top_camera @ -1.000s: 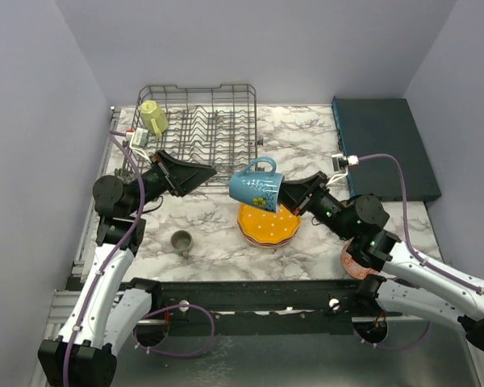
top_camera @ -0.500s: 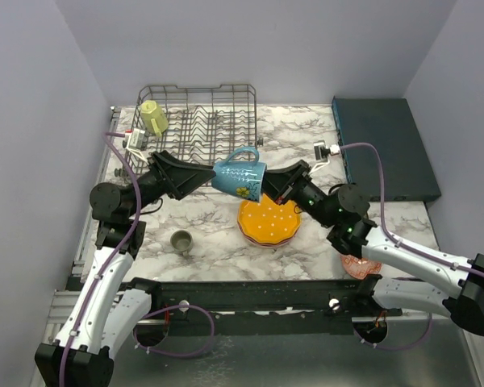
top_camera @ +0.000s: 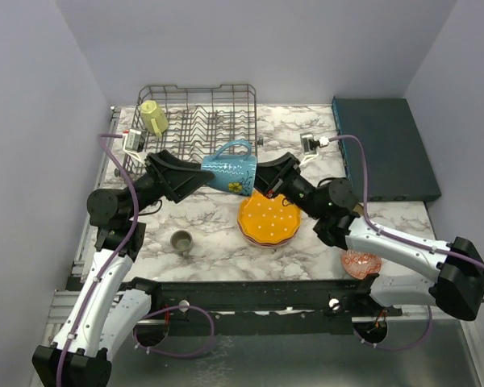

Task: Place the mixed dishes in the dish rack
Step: Turn the cup upside down in the dish rack.

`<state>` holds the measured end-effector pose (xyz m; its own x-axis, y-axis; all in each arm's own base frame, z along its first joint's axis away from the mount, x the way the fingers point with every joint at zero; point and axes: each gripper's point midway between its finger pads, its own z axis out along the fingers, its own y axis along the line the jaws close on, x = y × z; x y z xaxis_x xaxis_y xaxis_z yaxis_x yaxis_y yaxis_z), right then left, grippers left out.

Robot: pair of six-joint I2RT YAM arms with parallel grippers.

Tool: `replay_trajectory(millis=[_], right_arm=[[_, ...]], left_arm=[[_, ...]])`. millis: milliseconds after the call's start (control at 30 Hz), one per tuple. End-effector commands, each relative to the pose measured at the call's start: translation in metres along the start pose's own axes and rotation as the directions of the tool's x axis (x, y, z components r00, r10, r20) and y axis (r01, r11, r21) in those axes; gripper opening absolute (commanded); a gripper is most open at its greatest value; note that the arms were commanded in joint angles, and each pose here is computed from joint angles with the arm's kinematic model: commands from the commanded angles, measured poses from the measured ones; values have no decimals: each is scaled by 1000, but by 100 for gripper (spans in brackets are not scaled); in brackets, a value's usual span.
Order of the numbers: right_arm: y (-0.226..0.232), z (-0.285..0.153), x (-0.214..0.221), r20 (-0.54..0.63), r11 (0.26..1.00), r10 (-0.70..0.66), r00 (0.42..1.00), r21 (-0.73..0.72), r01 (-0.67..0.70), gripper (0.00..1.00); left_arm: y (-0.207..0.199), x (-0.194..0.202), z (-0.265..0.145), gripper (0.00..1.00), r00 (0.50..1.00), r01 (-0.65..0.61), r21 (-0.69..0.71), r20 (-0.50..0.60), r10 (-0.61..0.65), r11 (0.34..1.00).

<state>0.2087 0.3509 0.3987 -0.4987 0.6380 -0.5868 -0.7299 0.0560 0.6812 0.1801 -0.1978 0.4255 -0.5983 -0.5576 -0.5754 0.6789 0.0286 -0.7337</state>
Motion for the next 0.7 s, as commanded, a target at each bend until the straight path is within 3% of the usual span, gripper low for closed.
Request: replay_trajectory(millis=[0,667], right_arm=[[50,12,-27,71,982,42,997,-187,-28,1],[41,24,-14,46,973,119,992,-206,-108,1]], left_arm=[[-29,-8,2,99,999,-48,75,28,46,996],[-37,-14,2,99,996,-62,98,67,55,993]])
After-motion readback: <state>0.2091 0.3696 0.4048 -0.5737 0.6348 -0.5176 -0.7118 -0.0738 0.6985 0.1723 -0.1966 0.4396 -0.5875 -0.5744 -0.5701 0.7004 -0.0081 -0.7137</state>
